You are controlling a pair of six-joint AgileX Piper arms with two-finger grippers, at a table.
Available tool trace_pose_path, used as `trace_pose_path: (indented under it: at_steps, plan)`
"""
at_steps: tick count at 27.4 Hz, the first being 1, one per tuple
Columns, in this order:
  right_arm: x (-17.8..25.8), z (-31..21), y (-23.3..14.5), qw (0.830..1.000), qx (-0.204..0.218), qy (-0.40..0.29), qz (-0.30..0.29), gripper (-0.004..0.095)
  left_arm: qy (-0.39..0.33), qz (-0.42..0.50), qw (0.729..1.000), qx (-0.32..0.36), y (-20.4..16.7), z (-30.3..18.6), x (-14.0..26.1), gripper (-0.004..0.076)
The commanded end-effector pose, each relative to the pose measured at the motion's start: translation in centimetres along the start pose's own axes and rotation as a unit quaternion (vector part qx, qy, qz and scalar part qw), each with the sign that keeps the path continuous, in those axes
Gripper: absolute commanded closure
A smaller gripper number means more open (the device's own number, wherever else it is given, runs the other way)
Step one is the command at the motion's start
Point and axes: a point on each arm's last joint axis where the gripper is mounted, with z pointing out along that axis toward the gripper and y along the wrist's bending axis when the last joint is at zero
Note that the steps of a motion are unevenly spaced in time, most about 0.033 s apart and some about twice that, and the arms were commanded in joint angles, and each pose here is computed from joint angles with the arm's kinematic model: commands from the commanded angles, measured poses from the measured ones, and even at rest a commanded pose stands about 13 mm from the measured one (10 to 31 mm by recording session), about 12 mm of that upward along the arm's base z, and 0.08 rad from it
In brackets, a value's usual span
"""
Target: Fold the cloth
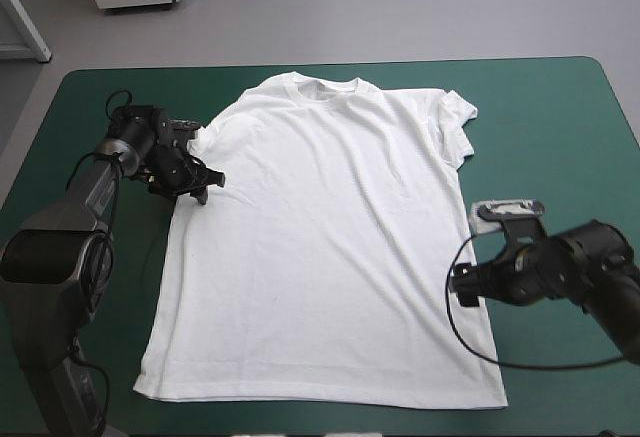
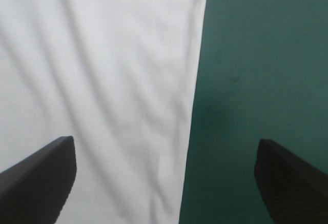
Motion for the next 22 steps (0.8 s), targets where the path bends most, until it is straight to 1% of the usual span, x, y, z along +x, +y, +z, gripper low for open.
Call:
trace_pose_path:
  at_steps: [1,2,4,5,9,12,14,18,22]
  plan:
    - [-5.2,0.6,0.6,0.998,0.015,-0.051,-0.030,0.0022,-0.029,-0.007,1.000,0.007,-0.2,-1.9,-0.2,0.0546]
    - [-7.1,1.7,0.8,0.998,0.020,-0.053,-0.038,0.0025,-0.029,-0.008,1.000,0.007,-0.2,-1.7,-0.1,0.0625]
    - [-10.1,4.0,0.8,0.998,0.023,-0.044,-0.039,0.0043,-0.026,-0.006,1.000,0.007,-0.2,-1.2,0.1,0.0720]
    - [-11.1,4.7,0.6,0.998,0.023,-0.039,-0.038,0.0055,-0.023,-0.005,1.000,0.007,-0.2,-1.0,0.3,0.0734]
    - [-14.3,7.3,-0.8,1.000,0.008,-0.025,-0.015,0.0101,-0.018,-0.006,1.000,0.007,-0.2,-0.6,0.5,0.0732]
    - [-16.5,9.0,-1.9,1.000,-0.003,-0.019,0.003,0.0109,-0.018,-0.006,1.000,0.007,-0.2,-0.6,0.6,0.0733]
    - [-17.4,10.1,-2.4,1.000,-0.010,-0.011,0.014,0.0109,-0.018,-0.004,1.000,0.007,-0.2,-0.6,0.6,0.0733]
    - [-18.5,12.4,-2.8,1.000,-0.010,0.011,0.017,0.0125,-0.018,-0.001,1.000,0.007,-0.2,-0.6,0.6,0.0733]
    - [-18.9,14.2,-2.4,0.999,-0.035,0.032,0.021,0.0188,-0.018,-0.001,1.000,0.007,-0.2,-0.6,0.6,0.0733]
